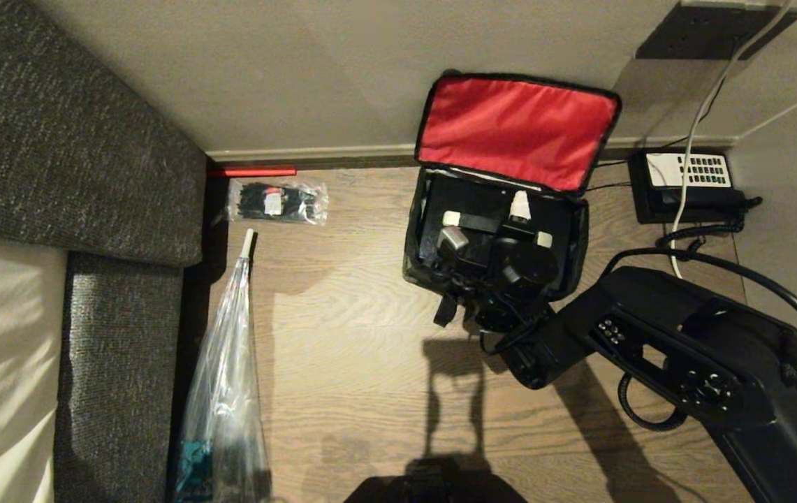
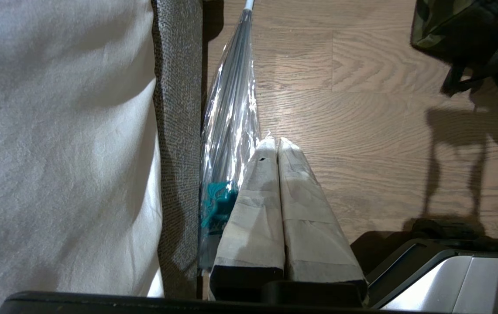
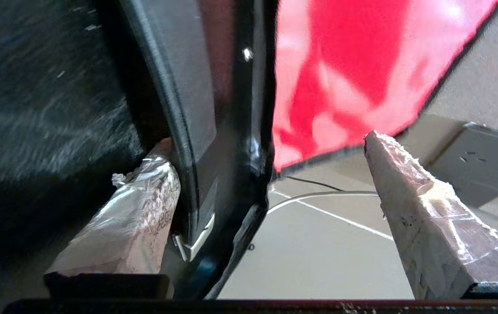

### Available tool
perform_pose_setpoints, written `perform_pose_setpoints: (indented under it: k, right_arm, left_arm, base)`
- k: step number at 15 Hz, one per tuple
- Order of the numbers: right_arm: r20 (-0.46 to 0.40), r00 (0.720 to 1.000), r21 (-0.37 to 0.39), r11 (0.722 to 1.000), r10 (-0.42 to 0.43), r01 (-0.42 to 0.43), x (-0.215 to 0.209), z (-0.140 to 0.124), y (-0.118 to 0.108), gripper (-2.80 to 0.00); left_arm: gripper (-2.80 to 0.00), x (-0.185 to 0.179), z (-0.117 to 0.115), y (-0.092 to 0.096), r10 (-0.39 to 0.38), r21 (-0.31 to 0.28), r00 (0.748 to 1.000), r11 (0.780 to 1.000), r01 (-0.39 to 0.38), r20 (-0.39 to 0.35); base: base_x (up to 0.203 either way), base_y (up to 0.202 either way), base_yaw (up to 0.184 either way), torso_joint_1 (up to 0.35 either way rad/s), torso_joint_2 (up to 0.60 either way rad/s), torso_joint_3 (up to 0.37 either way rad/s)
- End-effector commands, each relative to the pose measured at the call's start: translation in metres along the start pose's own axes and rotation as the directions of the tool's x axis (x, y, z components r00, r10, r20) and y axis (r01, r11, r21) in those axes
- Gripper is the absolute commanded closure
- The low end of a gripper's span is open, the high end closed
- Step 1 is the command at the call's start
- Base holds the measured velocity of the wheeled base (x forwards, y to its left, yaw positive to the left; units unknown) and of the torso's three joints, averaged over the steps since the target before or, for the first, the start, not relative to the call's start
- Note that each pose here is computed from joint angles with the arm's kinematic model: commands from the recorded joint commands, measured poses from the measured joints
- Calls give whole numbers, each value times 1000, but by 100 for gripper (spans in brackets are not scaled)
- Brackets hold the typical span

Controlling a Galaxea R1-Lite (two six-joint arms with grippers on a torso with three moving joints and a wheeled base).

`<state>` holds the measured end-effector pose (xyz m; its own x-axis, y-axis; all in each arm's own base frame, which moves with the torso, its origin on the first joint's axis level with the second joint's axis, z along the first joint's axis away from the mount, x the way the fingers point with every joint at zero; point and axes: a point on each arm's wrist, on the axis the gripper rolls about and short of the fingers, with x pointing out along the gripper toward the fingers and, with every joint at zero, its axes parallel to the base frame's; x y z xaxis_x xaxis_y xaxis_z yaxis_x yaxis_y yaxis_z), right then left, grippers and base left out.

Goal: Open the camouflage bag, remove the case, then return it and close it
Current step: Grip the handle

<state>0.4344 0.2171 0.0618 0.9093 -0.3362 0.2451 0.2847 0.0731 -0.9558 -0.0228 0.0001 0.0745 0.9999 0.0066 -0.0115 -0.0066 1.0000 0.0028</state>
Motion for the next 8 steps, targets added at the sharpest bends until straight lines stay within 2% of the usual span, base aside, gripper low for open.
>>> perform_pose_setpoints:
  k: [1,8]
  right_arm:
    - [-20,1000,8,1000,-17,18,5,-1,4,-280]
    - [-30,999,25,999,-30,30,12,0,13,-280]
  left_arm:
    - [0,0,0,0,1,0,1000,1000,-1,0]
    - [0,0,0,0,1,0,1000,1000,-1,1]
  base:
    - [0,0,0,0,0,0]
    - [0,0,0,0,0,0]
